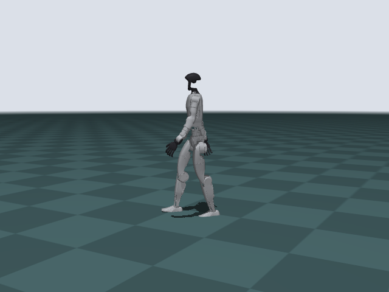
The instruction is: Walk run
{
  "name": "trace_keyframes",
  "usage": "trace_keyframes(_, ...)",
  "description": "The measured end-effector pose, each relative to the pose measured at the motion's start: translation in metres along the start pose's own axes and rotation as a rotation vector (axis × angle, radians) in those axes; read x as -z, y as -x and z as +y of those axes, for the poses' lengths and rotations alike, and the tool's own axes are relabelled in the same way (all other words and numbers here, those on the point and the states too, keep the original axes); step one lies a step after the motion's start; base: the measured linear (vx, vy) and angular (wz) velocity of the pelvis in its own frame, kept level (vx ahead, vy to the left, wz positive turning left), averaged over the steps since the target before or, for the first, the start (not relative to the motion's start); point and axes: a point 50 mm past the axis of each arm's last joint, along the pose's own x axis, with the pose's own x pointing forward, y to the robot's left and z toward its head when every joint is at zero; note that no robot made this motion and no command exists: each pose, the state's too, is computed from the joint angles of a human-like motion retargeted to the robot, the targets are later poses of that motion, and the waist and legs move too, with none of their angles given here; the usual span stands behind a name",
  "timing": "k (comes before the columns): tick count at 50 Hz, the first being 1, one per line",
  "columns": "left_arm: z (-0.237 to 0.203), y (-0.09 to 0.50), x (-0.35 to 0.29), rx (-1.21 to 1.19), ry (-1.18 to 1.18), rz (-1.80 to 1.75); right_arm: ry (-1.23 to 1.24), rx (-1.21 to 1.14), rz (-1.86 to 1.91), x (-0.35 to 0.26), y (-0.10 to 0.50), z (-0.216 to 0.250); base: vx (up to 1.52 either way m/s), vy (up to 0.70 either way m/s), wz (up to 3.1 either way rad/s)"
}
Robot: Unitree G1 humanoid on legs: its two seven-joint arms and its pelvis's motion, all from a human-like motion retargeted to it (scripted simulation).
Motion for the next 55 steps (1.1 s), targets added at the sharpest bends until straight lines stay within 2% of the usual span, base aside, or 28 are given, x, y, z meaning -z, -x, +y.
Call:
trace_keyframes(5,-0.013,0.004,0.016,0.012,-0.060,0.059,0.051,0.046,-0.063,-0.019,0.001,-0.014,0.71,-0.23,0.38)
trace_keyframes(8,-0.035,0.017,0.050,0.089,-0.062,0.180,0.070,0.091,-0.101,-0.033,0.002,-0.024,0.86,-0.38,0.93)
trace_keyframes(17,-0.118,0.123,0.176,0.400,0.011,0.799,0.038,0.149,-0.166,-0.063,0.008,-0.045,0.78,-0.41,0.49)
trace_keyframes(23,-0.149,0.162,0.197,0.524,0.042,0.869,0.135,0.211,-0.268,-0.106,0.019,-0.068,0.69,-0.30,0.42)
trace_keyframes(30,-0.171,0.188,0.204,0.544,0.156,0.916,0.225,0.309,-0.372,-0.137,0.036,-0.095,0.58,-0.14,0.13)
trace_keyframes(38,-0.179,0.176,0.193,0.523,0.270,0.884,0.202,0.336,-0.374,-0.145,0.043,-0.107,0.65,-0.11,0.77)
trace_keyframes(47,-0.156,0.159,0.192,0.369,0.292,0.873,0.274,0.220,-0.268,-0.105,0.018,-0.066,0.98,-0.05,-0.09)
trace_keyframes(51,-0.130,0.124,0.173,0.304,0.281,0.800,0.277,0.252,-0.184,-0.077,0.011,-0.056,0.81,0.10,1.34)
trace_keyframes(55,-0.098,0.069,0.128,0.206,0.230,0.581,0.308,0.218,-0.077,-0.057,0.008,-0.052,0.74,0.06,1.15)
